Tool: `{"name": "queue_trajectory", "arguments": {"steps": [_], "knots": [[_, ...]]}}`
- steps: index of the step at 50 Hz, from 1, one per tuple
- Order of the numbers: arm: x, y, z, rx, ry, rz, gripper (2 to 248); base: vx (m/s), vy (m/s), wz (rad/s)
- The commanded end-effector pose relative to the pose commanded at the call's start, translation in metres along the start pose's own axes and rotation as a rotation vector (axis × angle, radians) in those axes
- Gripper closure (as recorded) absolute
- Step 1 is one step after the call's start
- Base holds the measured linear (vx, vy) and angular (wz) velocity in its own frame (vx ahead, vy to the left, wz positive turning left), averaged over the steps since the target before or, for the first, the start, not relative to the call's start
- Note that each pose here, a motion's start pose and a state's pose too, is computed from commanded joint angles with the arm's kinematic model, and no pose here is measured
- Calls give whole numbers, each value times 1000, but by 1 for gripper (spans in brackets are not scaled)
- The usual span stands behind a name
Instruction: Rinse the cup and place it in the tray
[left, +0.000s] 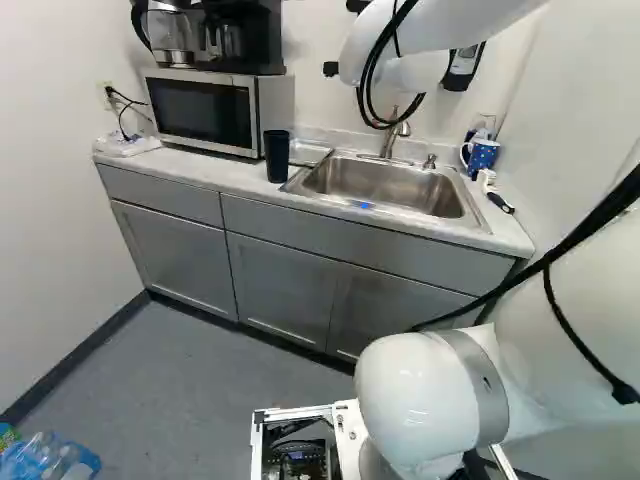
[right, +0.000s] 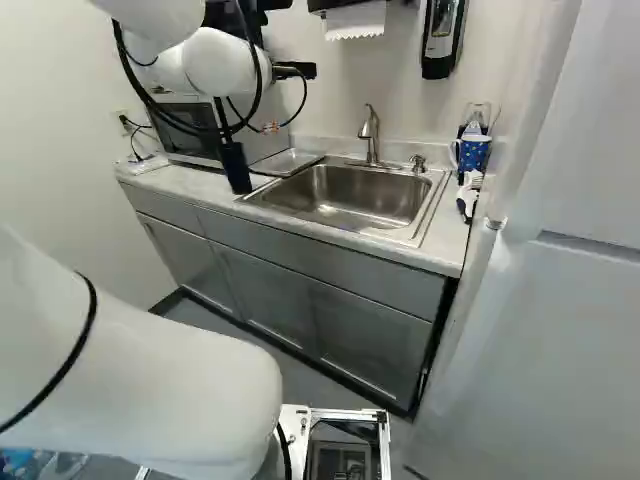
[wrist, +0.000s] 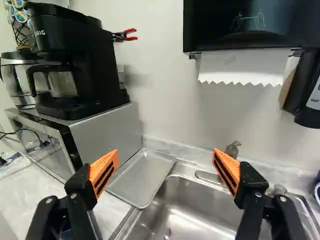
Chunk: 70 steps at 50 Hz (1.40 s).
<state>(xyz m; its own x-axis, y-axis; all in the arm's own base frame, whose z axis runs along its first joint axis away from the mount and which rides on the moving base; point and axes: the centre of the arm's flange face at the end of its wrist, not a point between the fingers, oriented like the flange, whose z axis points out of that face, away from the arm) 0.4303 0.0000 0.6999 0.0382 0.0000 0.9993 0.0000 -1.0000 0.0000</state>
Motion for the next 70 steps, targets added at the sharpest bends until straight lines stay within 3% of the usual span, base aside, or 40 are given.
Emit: {"name": "queue_trajectory", "arguments": {"steps": [16, 70], "knots": [[1, 2, 12, -4, -4, 0, 3, 0, 0, 0], [6, 37, 108, -69, -46, 4, 3, 0, 0, 0]]}}
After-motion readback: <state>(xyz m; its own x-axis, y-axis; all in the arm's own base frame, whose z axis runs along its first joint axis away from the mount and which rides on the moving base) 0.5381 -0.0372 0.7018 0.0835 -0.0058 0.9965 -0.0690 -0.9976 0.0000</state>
